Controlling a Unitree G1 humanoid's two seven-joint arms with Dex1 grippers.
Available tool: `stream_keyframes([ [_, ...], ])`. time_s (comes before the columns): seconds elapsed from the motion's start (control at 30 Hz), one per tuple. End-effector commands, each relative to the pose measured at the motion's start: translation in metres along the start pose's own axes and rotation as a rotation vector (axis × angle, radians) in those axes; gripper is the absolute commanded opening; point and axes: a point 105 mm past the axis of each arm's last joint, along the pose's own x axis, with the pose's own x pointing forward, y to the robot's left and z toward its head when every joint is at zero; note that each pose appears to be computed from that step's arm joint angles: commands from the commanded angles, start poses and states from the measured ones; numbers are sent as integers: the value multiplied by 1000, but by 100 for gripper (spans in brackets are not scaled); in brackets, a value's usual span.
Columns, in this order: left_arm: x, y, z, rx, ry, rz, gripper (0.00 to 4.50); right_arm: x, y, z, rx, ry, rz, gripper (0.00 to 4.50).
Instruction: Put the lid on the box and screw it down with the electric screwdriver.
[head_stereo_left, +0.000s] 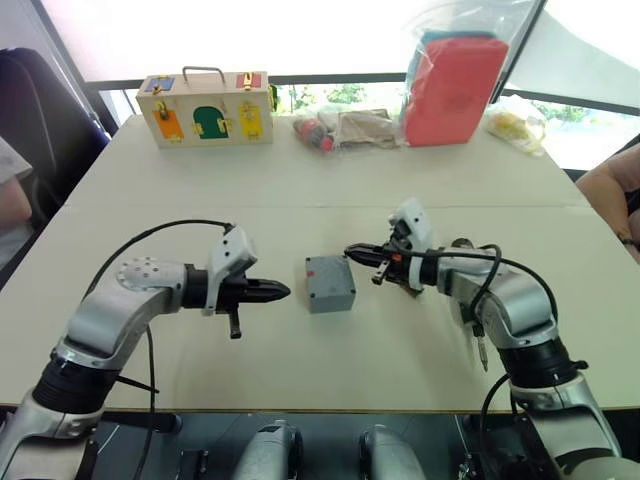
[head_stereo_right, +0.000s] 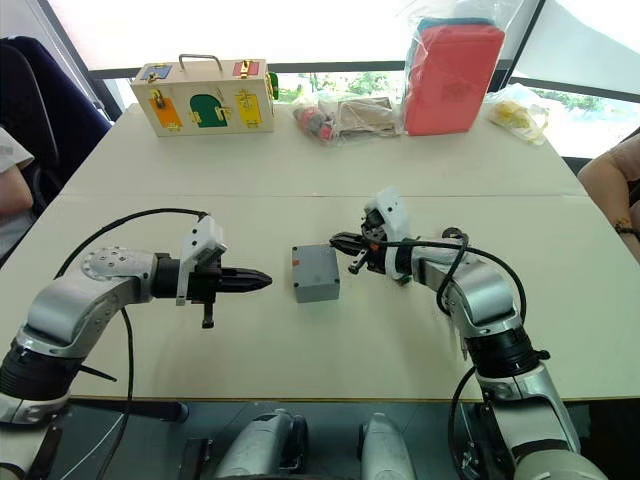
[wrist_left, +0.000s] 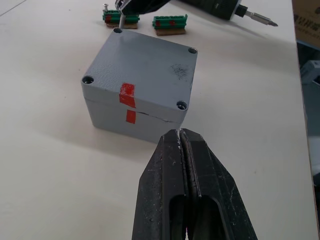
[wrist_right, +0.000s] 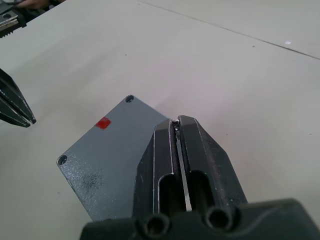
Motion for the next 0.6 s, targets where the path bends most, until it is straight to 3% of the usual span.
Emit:
stream_keyframes([
  [0.03, -3, -2, 10, 35, -23, 9, 0, 1, -1, 12, -40, -39, -4, 3],
  [0.6, 0, -3, 16, 34, -30, 11, 0, -1, -6, 8, -32, -21, -20, 3],
])
